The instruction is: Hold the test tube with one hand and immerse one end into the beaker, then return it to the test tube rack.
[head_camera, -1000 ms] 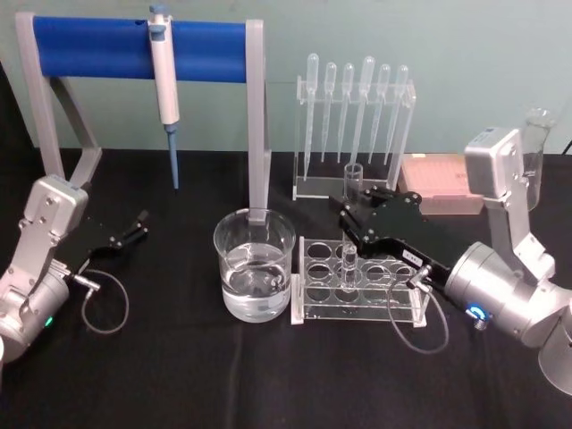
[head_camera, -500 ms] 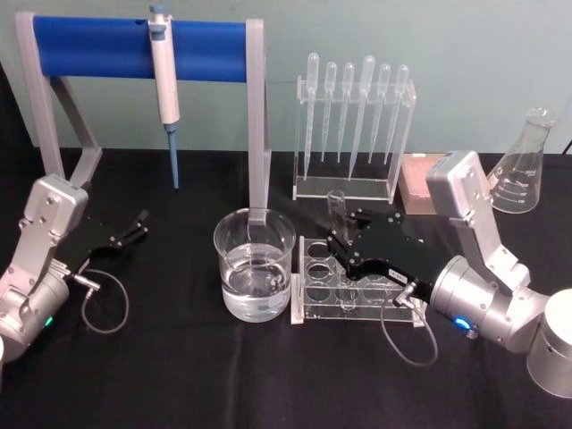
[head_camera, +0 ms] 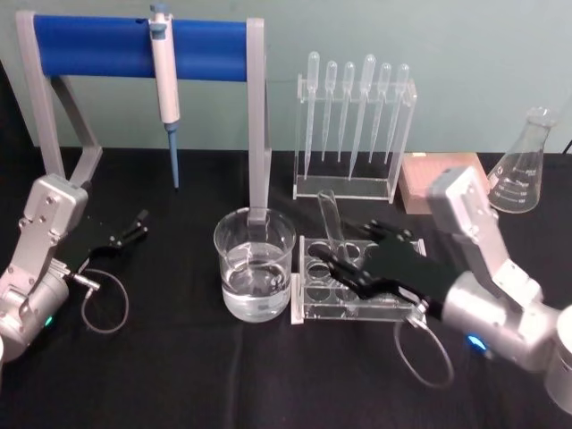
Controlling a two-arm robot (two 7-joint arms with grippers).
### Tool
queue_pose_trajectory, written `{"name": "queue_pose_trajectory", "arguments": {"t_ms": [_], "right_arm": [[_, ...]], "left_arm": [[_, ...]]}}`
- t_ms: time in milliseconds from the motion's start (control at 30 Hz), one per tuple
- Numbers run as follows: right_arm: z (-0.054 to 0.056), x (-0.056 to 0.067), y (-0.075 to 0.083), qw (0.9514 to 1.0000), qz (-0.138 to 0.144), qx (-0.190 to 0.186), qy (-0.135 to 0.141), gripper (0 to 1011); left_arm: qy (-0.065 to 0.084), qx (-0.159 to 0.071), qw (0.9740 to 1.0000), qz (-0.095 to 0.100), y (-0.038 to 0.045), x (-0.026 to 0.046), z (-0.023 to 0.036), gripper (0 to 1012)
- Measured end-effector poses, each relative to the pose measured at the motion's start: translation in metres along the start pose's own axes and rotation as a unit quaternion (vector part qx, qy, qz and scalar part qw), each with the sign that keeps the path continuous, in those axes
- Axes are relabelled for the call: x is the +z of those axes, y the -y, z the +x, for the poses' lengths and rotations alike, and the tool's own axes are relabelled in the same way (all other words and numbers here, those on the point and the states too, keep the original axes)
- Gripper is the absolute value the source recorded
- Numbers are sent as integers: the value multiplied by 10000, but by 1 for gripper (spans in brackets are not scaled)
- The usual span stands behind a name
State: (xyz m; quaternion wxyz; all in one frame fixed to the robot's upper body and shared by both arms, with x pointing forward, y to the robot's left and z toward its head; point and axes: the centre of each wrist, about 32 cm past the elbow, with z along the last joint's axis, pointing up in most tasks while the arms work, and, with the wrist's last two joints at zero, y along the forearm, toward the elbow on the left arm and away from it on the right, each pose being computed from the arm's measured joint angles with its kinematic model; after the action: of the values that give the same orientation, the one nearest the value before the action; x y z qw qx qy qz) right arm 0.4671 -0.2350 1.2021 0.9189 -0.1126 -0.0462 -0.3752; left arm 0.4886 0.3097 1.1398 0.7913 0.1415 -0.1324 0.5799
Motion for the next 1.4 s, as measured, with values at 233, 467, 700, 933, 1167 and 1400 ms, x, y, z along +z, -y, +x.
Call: {"name": "queue_pose_trajectory", "arguments": {"t_ms": [233,467,700,933,1167,1400], "right_arm": [[-40,47,424,9992,-179,-359,-71,763],[94,-17,639,9935,-230,-1112,1,954],[219,-342,660,9738,-108,-2273,29,1004],[207,-678,562,9579,-55,-2868,-51,1004],[182,-840,457,9596,-250,-2803,-57,1004],[187,-813,473,9598,-219,-2798,-57,1004]], "left_arm": [[0,0,10000,0,0,0,0,1000],[0,0,10000,0,0,0,0,1000],[0,0,10000,0,0,0,0,1000],[0,0,10000,0,0,0,0,1000],[0,0,10000,0,0,0,0,1000],[0,0,10000,0,0,0,0,1000]]}}
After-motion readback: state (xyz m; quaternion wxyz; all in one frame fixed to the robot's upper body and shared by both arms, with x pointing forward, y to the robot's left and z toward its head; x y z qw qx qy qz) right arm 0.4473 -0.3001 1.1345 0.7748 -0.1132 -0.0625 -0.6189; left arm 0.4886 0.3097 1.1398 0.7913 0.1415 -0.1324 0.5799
